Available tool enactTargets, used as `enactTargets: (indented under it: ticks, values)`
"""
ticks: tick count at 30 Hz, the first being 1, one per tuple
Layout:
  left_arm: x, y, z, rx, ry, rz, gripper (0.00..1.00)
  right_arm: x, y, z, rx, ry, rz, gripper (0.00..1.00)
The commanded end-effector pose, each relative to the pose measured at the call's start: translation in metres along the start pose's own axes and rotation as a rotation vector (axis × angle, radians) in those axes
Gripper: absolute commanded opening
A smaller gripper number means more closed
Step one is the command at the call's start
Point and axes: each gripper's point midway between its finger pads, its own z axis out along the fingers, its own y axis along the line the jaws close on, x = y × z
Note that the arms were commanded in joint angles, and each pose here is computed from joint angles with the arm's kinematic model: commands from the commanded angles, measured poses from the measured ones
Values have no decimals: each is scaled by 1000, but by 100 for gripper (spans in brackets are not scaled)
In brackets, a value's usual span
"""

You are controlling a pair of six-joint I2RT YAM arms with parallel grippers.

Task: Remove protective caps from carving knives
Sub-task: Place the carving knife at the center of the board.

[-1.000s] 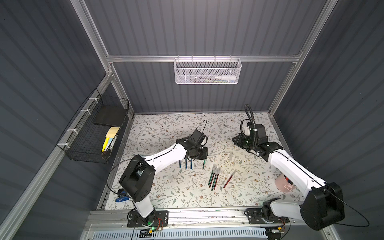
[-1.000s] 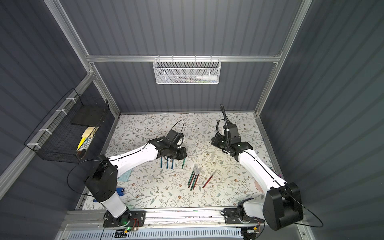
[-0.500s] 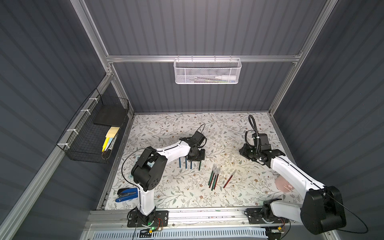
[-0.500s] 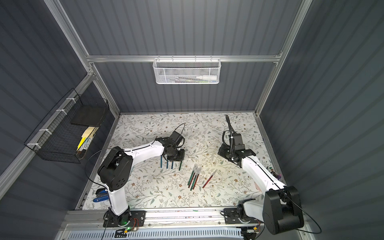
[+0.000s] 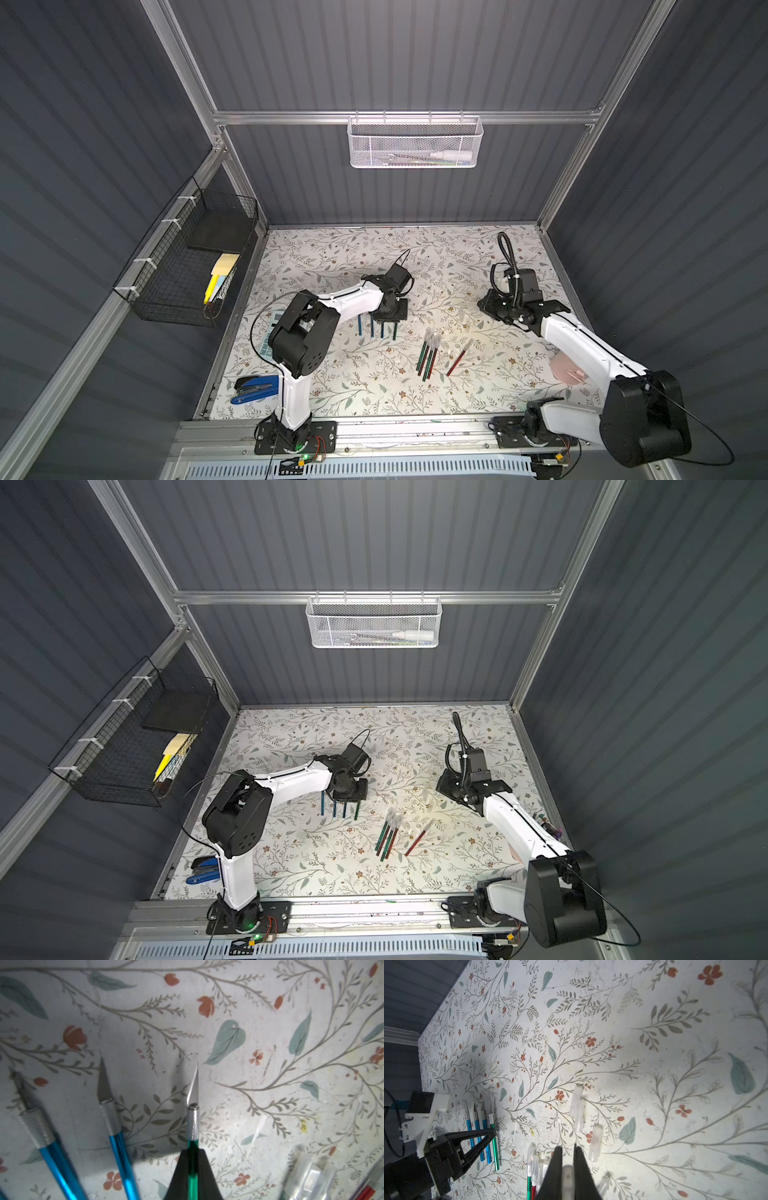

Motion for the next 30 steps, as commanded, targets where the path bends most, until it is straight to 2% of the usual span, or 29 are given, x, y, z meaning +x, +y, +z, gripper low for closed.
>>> enactTargets:
  ticks: [1,7,9,12,13,23,30]
  values:
    - [-4,7,4,-16,-4,-36,4,3,-4,3,3,14,11,2]
    - [-3,13,11,-18,-2,-70,11,4,-2,7,-9,25,22,2]
    - [-2,13,12,-14,-1,-74,17,3,-2,7,-10,24,22,2]
    - [-1,14,13,-16,2,-80,38,3,-2,9,-9,28,24,2]
    - [-1,14,13,-15,3,-81,39,3,-3,10,-9,31,25,2]
    - [-4,11,9,-1,-5,-84,36,5,-5,13,-4,38,26,2]
    - [-11,8,-8,10,-41,-83,36,7,-8,15,3,48,32,2]
